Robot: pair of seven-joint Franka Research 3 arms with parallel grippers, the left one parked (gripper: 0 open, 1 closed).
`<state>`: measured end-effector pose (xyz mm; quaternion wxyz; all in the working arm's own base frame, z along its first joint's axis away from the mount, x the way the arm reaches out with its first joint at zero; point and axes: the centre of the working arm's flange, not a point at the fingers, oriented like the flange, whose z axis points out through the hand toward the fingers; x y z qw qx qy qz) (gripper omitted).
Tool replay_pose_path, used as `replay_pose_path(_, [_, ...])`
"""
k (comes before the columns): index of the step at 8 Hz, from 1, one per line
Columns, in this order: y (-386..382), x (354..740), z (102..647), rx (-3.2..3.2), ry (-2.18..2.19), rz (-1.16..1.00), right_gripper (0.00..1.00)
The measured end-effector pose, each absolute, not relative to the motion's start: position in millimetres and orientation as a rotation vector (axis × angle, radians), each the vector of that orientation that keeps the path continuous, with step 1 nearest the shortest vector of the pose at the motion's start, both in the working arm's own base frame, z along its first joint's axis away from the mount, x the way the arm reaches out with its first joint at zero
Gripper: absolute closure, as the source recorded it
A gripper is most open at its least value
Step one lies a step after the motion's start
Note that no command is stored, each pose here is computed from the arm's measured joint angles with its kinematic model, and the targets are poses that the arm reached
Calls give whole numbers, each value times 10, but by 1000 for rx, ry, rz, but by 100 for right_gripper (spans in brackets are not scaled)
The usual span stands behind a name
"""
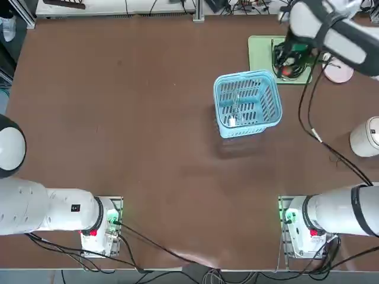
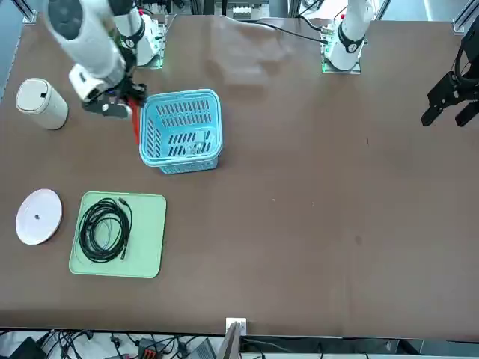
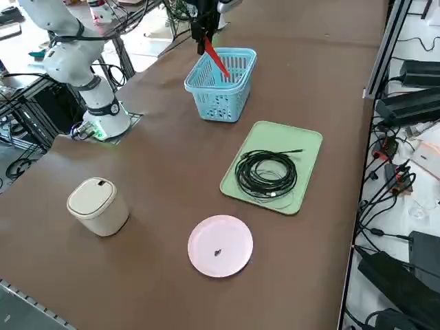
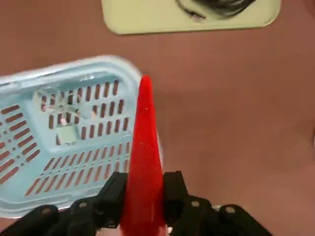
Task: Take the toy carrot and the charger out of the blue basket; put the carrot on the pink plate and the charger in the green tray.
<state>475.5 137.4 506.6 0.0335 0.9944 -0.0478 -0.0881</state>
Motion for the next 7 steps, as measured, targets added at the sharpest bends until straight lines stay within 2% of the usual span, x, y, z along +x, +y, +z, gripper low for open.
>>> replay_pose_path(3, [52, 5074, 5252, 3130, -61, -246, 59])
replay_pose_path(7, [-1215, 5497, 5041, 3123, -59, -248, 59])
